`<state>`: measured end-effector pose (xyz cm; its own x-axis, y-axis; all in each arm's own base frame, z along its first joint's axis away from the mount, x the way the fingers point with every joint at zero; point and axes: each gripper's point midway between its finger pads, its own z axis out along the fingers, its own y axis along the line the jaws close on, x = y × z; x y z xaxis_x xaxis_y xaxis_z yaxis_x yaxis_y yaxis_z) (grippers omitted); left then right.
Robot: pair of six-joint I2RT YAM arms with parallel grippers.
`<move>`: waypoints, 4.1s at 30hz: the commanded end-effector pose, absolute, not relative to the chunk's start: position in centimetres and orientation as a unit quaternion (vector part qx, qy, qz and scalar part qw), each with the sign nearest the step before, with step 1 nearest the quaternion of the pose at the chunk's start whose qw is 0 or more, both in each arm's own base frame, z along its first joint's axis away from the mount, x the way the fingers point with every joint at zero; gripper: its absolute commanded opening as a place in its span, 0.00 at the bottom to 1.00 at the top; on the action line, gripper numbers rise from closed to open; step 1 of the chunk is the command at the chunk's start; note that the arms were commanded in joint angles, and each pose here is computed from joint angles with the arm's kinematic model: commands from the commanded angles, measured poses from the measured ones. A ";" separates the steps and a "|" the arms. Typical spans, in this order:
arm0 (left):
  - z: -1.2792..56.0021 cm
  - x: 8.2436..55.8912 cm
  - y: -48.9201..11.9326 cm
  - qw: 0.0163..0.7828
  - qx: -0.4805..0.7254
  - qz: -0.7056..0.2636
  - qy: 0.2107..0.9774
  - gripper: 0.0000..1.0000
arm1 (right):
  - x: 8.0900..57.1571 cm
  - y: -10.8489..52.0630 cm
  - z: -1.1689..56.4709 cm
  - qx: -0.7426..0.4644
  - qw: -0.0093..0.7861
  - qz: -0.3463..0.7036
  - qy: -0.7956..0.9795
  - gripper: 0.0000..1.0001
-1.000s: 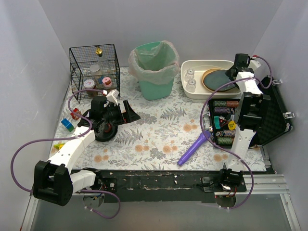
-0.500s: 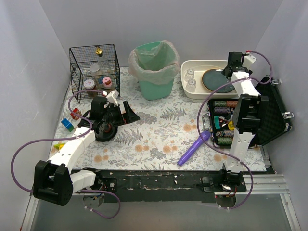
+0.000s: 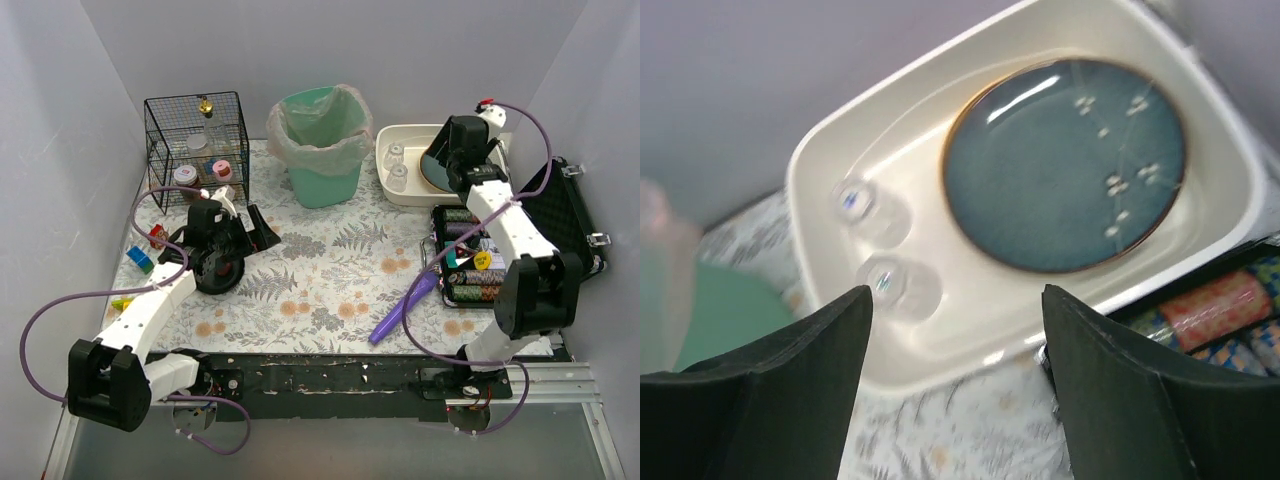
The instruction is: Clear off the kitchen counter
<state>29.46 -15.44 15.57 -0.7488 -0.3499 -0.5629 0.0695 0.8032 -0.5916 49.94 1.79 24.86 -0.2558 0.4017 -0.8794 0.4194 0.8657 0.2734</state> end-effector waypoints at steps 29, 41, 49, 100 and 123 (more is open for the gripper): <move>21.6 33.5 -7.2 0.445 -0.238 -0.175 0.846 0.98 | 27.1 40.5 12.6 0.017 0.290 0.428 0.856 0.73; 27.2 35.9 -6.8 0.483 -0.230 -0.197 0.822 0.98 | 24.2 49.6 8.9 0.064 0.215 0.477 0.850 0.69; 28.8 35.2 -7.3 0.492 -0.205 -0.214 0.819 0.98 | 25.5 51.7 5.0 0.117 0.199 0.440 0.868 0.66; 24.6 32.4 -10.8 0.464 -0.129 -0.297 0.825 0.98 | 23.1 32.6 8.9 0.050 0.330 0.338 0.880 0.01; 17.5 25.0 -22.4 0.331 -0.038 -0.489 0.806 0.72 | 21.9 24.9 15.2 0.006 0.315 0.418 0.852 0.01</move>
